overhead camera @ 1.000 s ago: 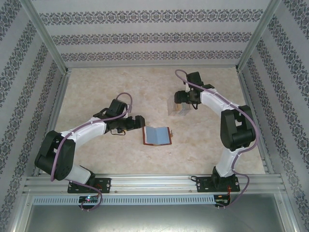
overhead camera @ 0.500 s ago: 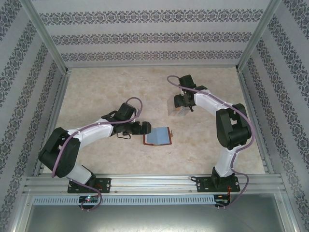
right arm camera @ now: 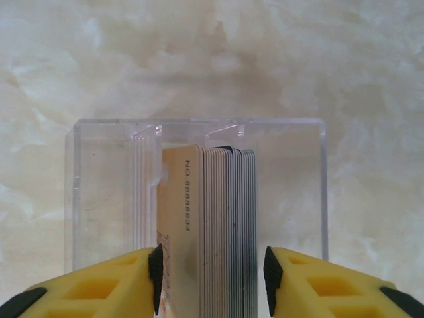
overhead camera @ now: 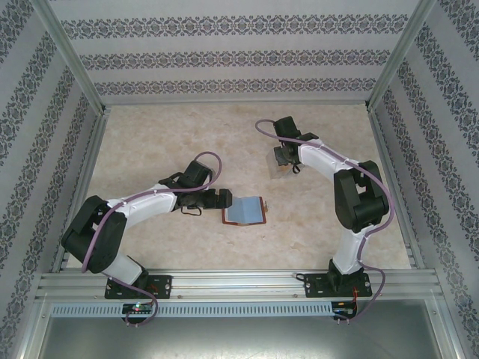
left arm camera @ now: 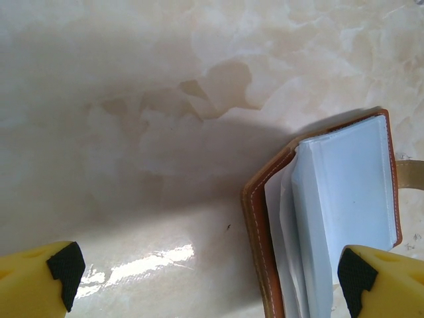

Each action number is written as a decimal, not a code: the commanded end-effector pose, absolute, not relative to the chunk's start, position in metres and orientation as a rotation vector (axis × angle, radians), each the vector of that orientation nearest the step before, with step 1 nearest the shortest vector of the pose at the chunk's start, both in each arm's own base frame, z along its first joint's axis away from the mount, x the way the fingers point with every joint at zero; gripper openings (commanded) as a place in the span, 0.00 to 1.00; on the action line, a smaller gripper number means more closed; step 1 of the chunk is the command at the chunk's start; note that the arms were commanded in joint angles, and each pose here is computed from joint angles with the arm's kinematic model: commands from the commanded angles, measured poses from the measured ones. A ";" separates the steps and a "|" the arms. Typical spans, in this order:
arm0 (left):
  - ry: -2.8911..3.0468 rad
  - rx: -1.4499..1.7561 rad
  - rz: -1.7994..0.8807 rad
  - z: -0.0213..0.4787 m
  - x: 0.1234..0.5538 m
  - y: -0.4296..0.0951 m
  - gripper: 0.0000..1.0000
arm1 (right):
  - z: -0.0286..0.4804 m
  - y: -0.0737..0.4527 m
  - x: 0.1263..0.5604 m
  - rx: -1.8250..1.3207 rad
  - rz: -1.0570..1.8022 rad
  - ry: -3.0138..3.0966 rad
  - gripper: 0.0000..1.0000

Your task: Put the credit cards into the card holder

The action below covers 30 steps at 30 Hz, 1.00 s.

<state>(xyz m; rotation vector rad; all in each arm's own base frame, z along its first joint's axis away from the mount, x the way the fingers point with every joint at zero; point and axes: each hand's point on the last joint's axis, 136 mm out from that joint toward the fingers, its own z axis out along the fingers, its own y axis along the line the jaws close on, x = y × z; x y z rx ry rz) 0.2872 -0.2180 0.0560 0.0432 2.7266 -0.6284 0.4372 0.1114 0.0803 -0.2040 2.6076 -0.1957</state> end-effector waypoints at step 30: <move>2.709 0.083 -0.607 0.058 0.287 -0.217 1.00 | 0.106 0.116 0.431 -0.240 -0.207 2.569 0.04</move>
